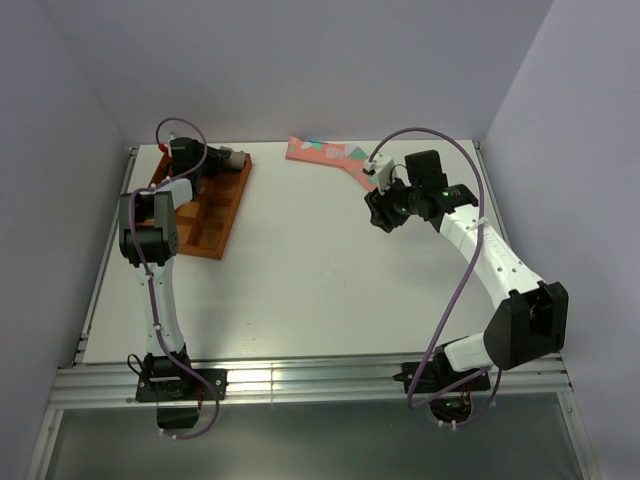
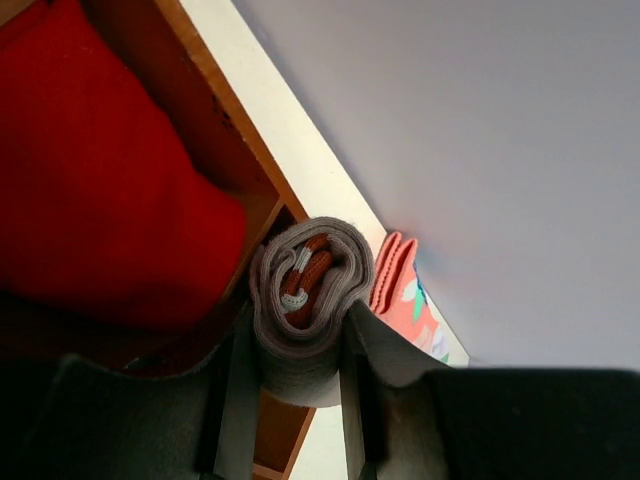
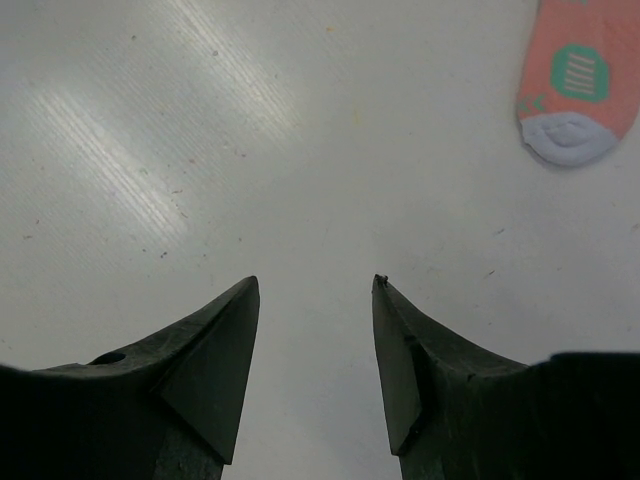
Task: Roll the socks
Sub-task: Place the sock in the storage box.
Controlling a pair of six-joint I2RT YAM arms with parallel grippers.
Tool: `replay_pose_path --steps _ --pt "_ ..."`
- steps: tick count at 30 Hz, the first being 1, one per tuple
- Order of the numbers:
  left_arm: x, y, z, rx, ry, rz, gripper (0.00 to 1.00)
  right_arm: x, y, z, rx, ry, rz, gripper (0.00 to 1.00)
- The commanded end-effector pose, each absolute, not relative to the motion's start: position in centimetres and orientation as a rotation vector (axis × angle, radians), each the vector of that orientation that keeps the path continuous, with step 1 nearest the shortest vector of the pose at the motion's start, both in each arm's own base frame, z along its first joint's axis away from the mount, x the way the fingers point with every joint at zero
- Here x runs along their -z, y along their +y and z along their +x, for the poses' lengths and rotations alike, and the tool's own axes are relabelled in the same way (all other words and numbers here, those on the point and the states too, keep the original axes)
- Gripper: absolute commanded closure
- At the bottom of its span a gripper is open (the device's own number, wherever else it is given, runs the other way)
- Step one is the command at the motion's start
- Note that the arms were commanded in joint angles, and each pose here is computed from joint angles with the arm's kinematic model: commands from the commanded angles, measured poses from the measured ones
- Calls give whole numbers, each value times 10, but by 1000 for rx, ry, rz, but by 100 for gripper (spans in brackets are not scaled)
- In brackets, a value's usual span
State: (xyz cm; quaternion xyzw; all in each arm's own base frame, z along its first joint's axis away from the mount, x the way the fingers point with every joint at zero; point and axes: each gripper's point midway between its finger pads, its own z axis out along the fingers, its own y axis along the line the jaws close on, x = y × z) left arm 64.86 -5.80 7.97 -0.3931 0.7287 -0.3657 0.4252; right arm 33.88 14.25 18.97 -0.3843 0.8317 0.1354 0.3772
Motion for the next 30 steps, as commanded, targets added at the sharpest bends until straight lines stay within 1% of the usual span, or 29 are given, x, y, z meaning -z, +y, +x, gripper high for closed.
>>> replay_pose_path --steps 1,2,4,5,7,8,17,24,30 --pt "-77 -59 638 811 1914 -1021 100 -195 144 345 -350 2098 -993 44" --pt "-79 -58 640 800 1918 -1028 100 -195 144 345 -351 2101 -994 44" --pt "-67 -53 636 741 1969 -1069 100 -194 144 344 -353 2104 -1004 44" --pt "-76 -52 642 713 1978 -1054 100 -194 144 344 -356 2106 -1004 44" --pt "-54 -44 635 600 2067 -1091 100 -194 145 343 -363 2109 -1011 44" --pt "-71 -57 644 596 2062 -1051 100 -193 145 343 -365 2114 -1011 44" --pt "-39 -63 633 444 2236 -1087 100 -189 144 341 -374 2136 -1042 45" --pt "-11 -51 612 309 2290 -1172 100 -182 143 335 -385 2166 -1081 46" --pt "-7 -44 609 208 2261 -1242 100 -179 146 329 -427 2175 -1103 47"
